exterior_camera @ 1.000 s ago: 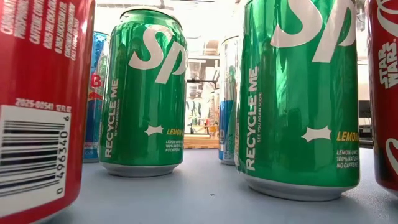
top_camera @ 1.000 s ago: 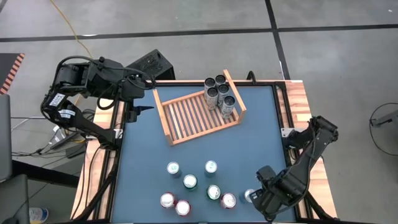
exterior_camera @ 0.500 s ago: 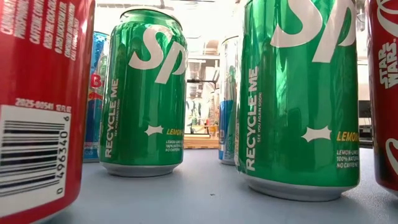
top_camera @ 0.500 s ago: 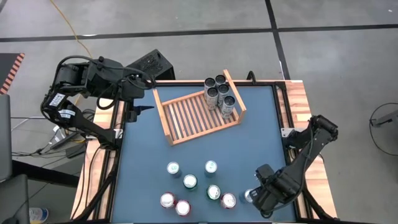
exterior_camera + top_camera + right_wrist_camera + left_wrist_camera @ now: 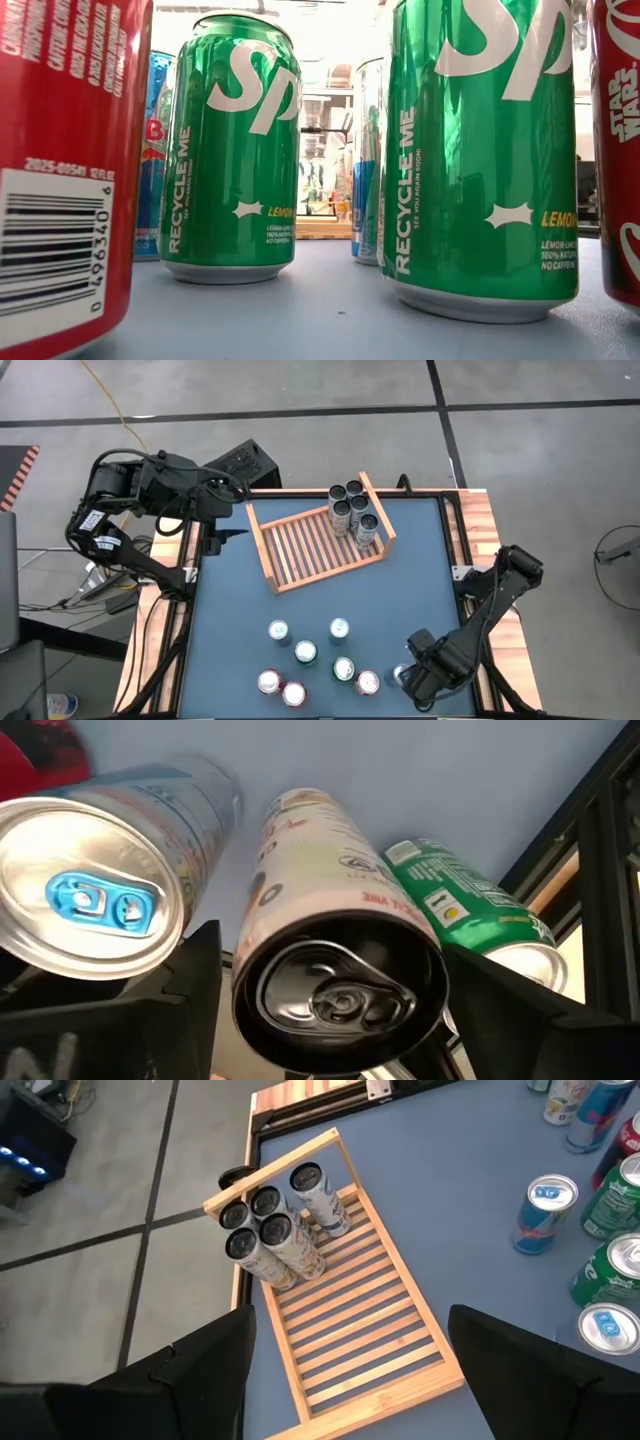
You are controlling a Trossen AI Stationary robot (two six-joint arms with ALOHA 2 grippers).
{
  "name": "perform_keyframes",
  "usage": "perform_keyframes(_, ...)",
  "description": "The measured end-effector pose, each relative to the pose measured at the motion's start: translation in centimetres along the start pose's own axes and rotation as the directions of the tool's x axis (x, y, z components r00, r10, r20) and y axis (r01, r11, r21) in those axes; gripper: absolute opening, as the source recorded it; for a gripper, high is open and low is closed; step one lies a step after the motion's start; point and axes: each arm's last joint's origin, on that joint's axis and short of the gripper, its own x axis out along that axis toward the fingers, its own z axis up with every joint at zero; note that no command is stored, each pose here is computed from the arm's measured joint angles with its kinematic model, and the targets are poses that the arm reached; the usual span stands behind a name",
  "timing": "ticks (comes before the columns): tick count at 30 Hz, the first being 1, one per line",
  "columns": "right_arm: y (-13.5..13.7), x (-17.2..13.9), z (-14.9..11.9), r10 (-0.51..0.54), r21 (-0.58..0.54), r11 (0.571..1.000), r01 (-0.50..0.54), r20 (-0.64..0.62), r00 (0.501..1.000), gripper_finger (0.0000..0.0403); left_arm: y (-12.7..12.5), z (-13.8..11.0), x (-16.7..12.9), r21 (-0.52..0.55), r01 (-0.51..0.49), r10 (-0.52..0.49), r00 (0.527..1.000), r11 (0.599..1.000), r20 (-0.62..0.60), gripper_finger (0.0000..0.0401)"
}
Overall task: Place canned beverage on shelf
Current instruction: Put the white-yellow soda can on the shelf aligned with the other white-yellow soda cans
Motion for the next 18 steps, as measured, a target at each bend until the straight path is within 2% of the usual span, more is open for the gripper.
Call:
perform_keyframes(6, 0.21, -0.11, 0.59, 0.001, -0.023, 1.0, -0.002, -0.002, 1.0, 0.0266, 0.04, 0.13, 0.0, -0.003, -0.004, 0.004, 1.0, 1.0, 0.013, 0.0318)
perform_keyframes(15, 0.23, -0.17, 0.65, 0.001, -0.023, 1.0, -0.002, -0.009, 1.0, 0.0164, 0.04, 0.14, 0.0, -0.003, -0.004, 0.004, 1.0, 1.0, 0.015, 0.0318)
perform_keyframes(18, 0.21, -0.18, 0.65, 0.0, -0.052, 0.999, -0.001, -0.009, 1.0, 0.0158, 0.04, 0.14, 0.0, -0.003, -0.004, 0.004, 1.0, 1.0, 0.015, 0.0318)
